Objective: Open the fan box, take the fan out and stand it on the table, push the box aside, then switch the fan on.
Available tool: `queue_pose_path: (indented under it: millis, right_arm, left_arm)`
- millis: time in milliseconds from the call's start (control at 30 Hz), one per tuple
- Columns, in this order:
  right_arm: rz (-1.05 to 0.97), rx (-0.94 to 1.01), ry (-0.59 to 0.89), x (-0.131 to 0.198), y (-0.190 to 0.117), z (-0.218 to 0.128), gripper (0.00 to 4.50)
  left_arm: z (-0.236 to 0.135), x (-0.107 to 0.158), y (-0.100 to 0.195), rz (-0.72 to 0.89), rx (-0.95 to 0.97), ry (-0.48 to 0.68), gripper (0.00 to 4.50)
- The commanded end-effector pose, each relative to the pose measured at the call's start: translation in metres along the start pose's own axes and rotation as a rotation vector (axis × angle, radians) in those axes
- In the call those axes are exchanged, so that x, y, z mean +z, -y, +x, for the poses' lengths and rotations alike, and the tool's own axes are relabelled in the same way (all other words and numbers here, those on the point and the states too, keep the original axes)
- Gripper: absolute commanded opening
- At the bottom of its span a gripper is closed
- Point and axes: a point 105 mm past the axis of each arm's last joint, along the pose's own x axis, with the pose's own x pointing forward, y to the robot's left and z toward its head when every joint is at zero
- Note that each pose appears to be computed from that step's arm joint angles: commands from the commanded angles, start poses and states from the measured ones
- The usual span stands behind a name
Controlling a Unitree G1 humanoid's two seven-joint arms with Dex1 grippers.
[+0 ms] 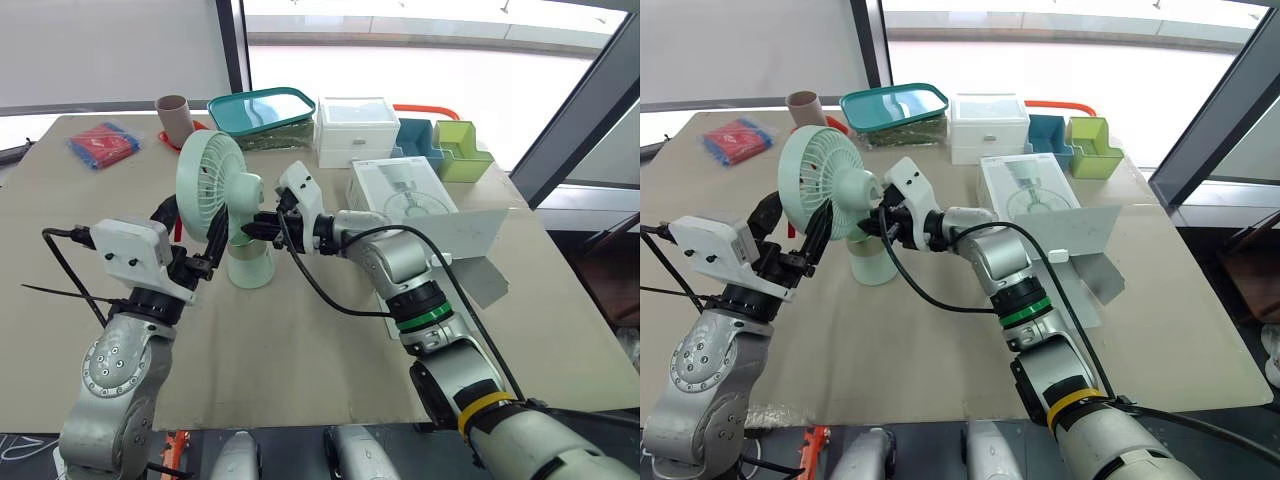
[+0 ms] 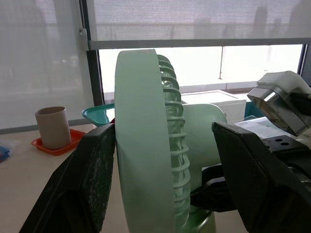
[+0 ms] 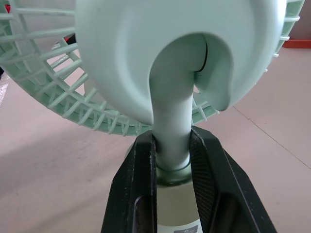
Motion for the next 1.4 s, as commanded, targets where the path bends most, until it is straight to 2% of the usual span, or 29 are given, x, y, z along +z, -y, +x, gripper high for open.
queue_pose_path:
  millis: [33,233,400,633,800,833,1100,1400]
  right_arm:
    - [-0.07,-0.001,0.105,0.036,0.001,-0.002,0.42]
    - [-0.079,-0.035,0.112,0.038,0.011,-0.006,0.42]
    - [-0.078,-0.064,0.115,0.039,0.022,-0.009,0.42]
    - [-0.088,-0.064,0.124,0.038,0.025,-0.014,0.42]
    - [-0.095,-0.023,0.149,0.04,0.019,-0.022,0.42]
    - [-0.092,-0.008,0.158,0.041,0.016,-0.024,0.42]
    - [-0.088,0.092,0.225,0.05,-0.004,-0.042,0.42]
    - [-0.108,0.16,0.201,0.041,-0.025,-0.058,0.42]
  left_arm:
    - [-0.006,0.01,-0.003,0.022,0.002,0.042,3.33]
    - [-0.025,0.006,-0.005,0.013,-0.034,0.021,3.33]
    - [-0.048,-0.005,-0.006,-0.012,-0.128,-0.061,3.33]
    - [-0.062,-0.016,-0.01,-0.087,-0.226,-0.121,3.33]
    - [-0.064,-0.026,-0.023,-0.118,-0.232,-0.147,3.33]
    - [-0.065,-0.026,-0.024,-0.123,-0.239,-0.146,3.1]
    - [-0.07,-0.039,-0.042,-0.131,-0.247,-0.172,3.1]
    - [-0.067,-0.037,-0.045,-0.159,-0.336,-0.184,3.1]
